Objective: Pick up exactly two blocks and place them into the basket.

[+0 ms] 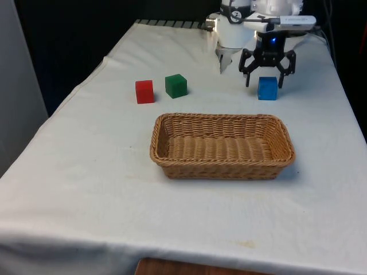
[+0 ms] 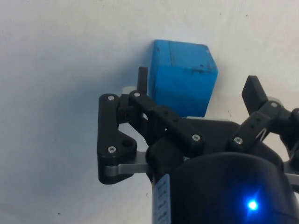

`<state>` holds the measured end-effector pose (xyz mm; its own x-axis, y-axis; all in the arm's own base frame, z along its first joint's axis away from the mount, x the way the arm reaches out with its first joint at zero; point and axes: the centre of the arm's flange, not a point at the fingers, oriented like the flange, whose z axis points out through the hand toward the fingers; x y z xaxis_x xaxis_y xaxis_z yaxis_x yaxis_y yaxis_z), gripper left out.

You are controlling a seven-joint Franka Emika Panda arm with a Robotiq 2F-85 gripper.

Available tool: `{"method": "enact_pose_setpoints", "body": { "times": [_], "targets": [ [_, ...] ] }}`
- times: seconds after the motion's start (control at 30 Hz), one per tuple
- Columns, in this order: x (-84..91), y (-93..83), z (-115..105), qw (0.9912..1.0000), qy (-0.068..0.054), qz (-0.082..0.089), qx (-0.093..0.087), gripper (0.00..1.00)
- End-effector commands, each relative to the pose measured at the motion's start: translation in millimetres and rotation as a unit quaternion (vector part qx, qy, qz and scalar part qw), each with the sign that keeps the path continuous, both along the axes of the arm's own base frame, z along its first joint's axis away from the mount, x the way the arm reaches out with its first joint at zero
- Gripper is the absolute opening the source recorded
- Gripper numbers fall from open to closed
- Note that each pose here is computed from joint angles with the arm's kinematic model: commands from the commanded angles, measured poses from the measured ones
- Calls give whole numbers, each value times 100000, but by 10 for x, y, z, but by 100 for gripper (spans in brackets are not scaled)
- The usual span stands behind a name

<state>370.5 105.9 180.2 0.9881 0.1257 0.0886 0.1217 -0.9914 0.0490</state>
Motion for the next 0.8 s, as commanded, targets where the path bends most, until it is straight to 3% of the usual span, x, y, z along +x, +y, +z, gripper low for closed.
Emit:
{"method": "enact_pose_setpoints", "body": {
  "times": [0.0,0.1,0.27,0.3,0.33,0.37,0.4,0.43,0.6,0.63,0.67,0.77],
  "targets": [
    [-59,49,48,99990,-365,-96,1356,100],
    [-59,48,36,99991,-474,-86,1249,100],
    [-59,52,17,99991,-653,-108,1151,44],
    [-11,10,-56,99999,-329,-158,-258,32],
    [-59,50,14,99991,-660,-204,1156,32],
    [-59,54,15,99990,-701,-151,1180,22],
    [-59,53,15,99990,-701,-200,1191,5],
    [-58,53,16,99990,-749,-246,1215,0],
    [-59,57,16,99990,-744,-147,1209,0],
    [-13,14,-55,99998,-457,-344,-135,0],
    [-58,53,16,99990,-745,-197,1209,0],
    [-39,44,33,99989,-880,-455,1084,0]
  ]
}}
